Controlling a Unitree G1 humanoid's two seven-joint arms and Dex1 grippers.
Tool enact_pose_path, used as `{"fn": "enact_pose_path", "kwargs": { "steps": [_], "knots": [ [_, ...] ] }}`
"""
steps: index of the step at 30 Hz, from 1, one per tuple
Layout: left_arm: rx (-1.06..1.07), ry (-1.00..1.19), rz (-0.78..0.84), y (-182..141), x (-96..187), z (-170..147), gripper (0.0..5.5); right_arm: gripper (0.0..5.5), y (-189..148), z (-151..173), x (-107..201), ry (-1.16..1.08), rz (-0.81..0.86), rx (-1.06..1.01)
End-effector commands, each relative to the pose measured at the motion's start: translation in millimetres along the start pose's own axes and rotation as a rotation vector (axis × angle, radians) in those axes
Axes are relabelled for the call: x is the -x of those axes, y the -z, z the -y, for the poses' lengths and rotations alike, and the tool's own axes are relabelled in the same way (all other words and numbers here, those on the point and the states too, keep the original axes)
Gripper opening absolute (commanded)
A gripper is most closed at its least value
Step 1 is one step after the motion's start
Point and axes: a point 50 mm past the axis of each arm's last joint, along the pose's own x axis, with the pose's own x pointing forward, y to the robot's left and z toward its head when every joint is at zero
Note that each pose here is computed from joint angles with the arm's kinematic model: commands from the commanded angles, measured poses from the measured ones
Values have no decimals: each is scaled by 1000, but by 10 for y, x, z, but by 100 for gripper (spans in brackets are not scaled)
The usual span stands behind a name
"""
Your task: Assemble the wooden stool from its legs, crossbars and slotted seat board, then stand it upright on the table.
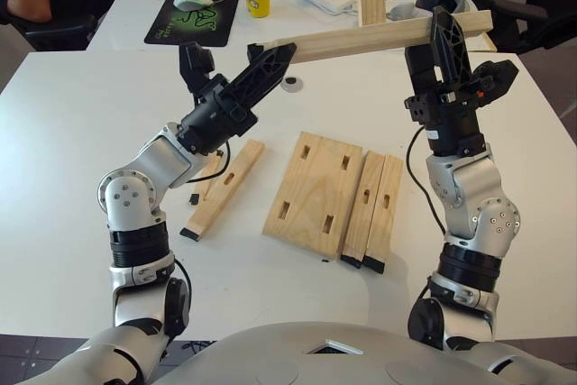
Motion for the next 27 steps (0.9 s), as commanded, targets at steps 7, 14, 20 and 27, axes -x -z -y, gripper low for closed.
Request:
{"fn": "enact_pose_path", "kwargs": {
  "steps": [7,14,20,27],
  "knots": [
    [-27,55,-174,31,115,105,321,206,-17,31,24,32,-1,133],
    [-92,-54,-442,101,489,-5,321,206,-149,34,62,55,-4,239],
    [-113,-66,-533,225,618,-77,321,205,-171,56,71,61,8,253],
    [-271,-153,-712,465,739,-251,321,205,-233,-206,294,45,-200,360]
  ]
}}
